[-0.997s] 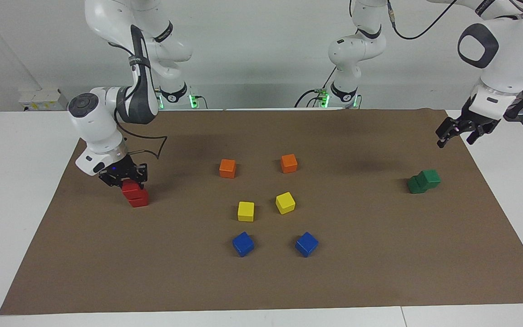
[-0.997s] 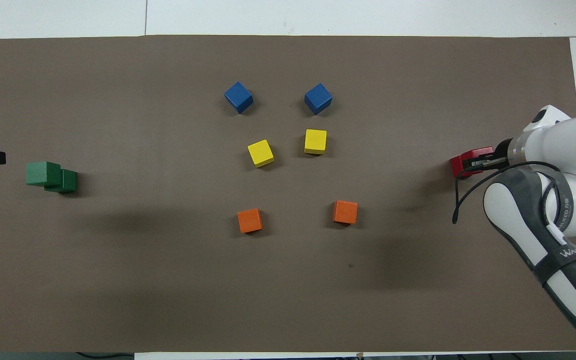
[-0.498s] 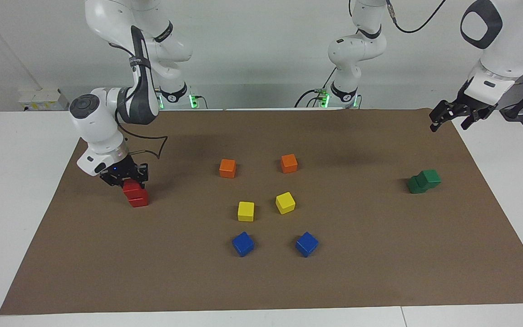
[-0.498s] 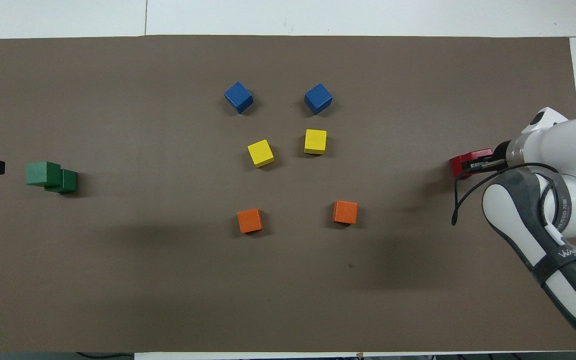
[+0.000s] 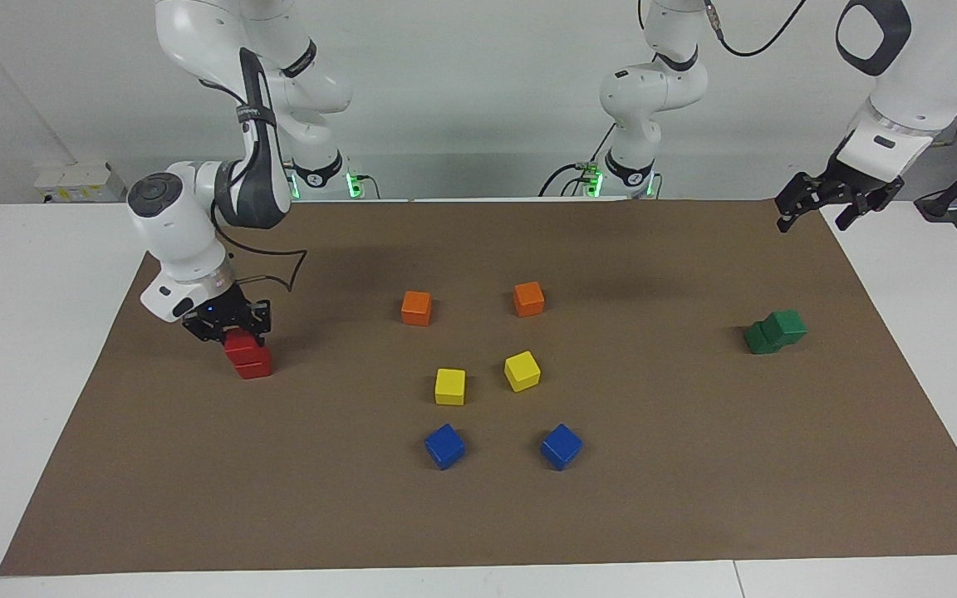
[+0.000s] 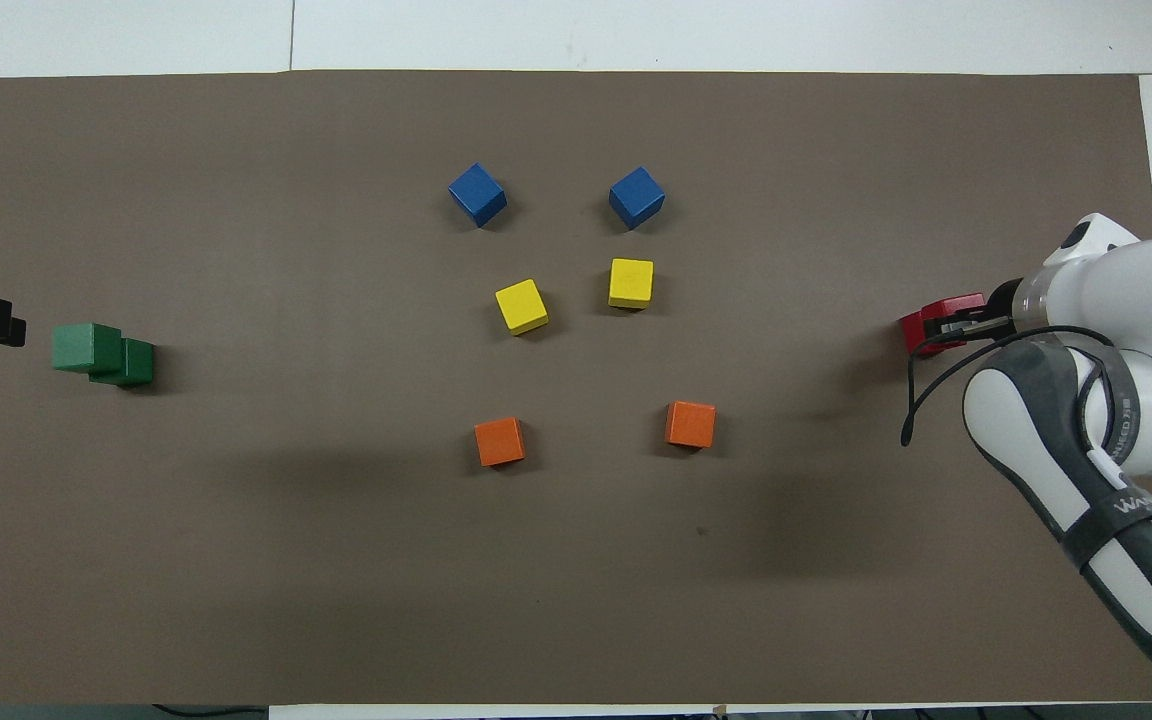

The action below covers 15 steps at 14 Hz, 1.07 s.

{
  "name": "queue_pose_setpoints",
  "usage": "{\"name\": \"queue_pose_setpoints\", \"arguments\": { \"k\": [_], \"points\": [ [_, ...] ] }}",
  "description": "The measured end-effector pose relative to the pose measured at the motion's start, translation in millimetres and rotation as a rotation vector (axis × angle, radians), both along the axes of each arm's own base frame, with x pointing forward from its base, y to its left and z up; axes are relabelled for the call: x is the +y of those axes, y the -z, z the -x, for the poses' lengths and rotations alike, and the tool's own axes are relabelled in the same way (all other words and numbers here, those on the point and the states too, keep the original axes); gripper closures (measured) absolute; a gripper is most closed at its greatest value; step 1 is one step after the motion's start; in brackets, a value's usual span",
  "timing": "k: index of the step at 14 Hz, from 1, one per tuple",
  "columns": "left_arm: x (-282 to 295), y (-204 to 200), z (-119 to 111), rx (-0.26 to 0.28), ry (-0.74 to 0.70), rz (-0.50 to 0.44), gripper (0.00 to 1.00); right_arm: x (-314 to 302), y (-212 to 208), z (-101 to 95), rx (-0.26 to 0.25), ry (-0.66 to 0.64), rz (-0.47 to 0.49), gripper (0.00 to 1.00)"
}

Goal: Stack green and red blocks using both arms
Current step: 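Open the right gripper and withdraw it from the red stack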

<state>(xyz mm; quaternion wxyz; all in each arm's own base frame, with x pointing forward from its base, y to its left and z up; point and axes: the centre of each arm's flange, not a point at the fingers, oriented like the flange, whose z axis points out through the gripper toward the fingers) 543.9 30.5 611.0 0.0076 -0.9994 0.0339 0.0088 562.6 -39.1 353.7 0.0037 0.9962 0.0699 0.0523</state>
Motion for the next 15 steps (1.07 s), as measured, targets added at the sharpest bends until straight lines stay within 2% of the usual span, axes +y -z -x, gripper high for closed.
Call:
{"name": "queue_pose_setpoints", "arguments": {
  "k": [6, 15],
  "points": [
    [-19, -7, 0, -0.019, 0.008, -0.001, 0.00, 0, 3, 1.0, -0.009, 0.001, 0.001, 0.45],
    [-22, 1, 5, 0.031, -0.037, 0.046, 0.00, -8, 6, 3.5, -0.003, 0.014, 0.000, 0.45]
  ]
}}
